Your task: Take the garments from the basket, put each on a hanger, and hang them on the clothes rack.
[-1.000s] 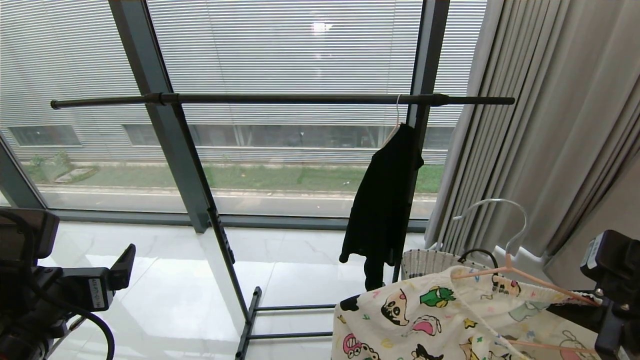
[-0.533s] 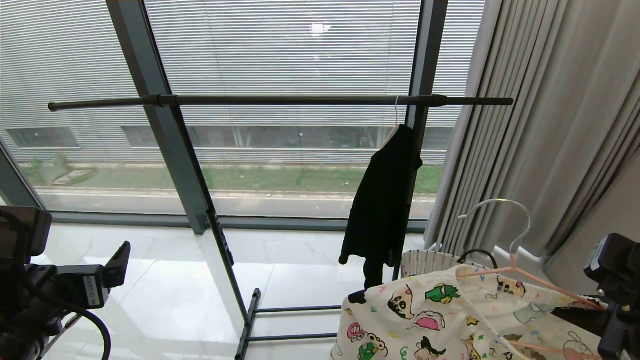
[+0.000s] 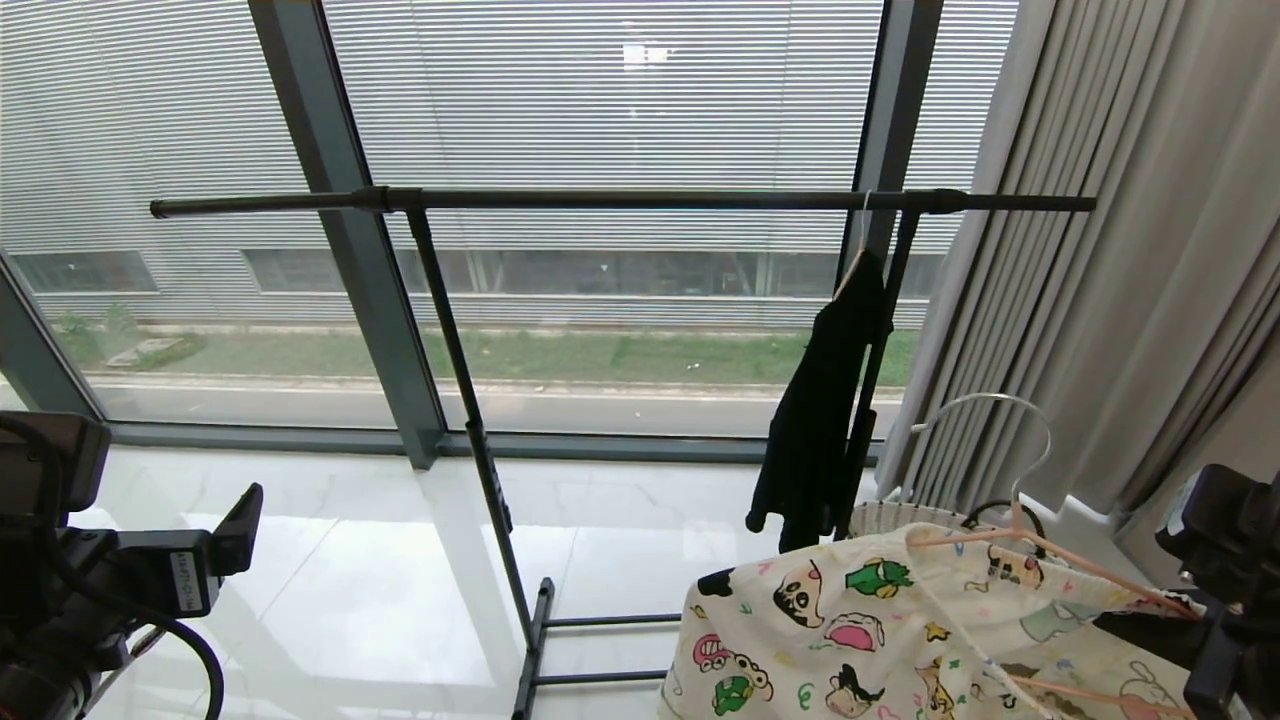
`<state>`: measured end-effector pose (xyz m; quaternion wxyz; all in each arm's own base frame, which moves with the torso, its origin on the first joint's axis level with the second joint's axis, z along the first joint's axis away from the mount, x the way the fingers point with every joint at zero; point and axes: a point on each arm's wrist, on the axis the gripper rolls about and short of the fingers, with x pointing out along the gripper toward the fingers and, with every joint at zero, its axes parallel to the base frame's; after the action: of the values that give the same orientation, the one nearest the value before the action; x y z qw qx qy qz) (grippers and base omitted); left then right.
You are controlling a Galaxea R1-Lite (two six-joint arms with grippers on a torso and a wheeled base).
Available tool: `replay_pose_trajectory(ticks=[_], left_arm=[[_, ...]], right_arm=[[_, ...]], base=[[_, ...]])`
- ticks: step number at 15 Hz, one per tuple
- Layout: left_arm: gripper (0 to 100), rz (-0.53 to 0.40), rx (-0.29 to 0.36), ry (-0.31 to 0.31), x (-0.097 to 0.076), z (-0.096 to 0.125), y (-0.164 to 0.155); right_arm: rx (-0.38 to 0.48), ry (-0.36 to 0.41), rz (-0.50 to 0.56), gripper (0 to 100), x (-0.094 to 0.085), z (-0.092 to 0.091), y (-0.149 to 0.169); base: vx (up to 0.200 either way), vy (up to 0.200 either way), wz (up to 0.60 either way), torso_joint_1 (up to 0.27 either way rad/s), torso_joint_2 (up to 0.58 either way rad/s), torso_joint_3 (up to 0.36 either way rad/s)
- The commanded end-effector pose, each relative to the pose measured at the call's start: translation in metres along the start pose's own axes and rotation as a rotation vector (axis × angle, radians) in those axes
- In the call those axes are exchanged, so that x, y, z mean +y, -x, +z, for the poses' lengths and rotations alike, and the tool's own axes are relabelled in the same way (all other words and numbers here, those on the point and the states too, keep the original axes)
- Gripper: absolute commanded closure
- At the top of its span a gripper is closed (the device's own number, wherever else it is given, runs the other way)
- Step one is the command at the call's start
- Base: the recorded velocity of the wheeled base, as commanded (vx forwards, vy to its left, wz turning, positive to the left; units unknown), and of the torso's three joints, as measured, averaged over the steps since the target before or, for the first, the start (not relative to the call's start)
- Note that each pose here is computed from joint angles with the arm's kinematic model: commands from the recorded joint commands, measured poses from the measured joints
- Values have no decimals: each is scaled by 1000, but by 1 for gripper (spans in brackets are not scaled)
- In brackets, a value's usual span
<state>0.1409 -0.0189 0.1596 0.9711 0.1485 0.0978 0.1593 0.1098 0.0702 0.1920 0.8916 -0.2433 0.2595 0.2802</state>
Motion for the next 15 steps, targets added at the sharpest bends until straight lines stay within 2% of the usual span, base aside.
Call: replay_pose_trajectory(ticks=[1,3,4,8,10,11,13,15], left_arm=[[0,-9,2,-4,-2,0,-1],[0,-23,-5,-4,-3,1,0],[0,-30,-5,-8,-5,1,1],[0,-40,-9,-10,-6,1,1],[0,-42,-9,-10,-6,1,1],[0,-41,-8,-11,-6,1,1],[0,-42,-7,-14,-6,1,2],[0,-45,-10,-39,-7,1,2]], right_arm=[[39,-43,11,100,-1,7,-15],[48,-98,9,100,-4,19,-29],[59,-120,-6,100,-5,26,-38],[94,-229,-138,100,-8,56,-82],[109,-287,-185,100,-6,63,-95],[108,-355,-243,100,-2,73,-108],[51,-477,-274,100,4,96,-119],[9,-535,-301,100,2,112,-122]], base=[[0,200,0,2,-2,2],[0,200,0,0,0,2],[0,0,0,0,0,0],[0,0,0,0,0,0],[0,0,0,0,0,0],[0,0,0,0,0,0],[0,0,0,0,0,0],[0,0,0,0,0,0]])
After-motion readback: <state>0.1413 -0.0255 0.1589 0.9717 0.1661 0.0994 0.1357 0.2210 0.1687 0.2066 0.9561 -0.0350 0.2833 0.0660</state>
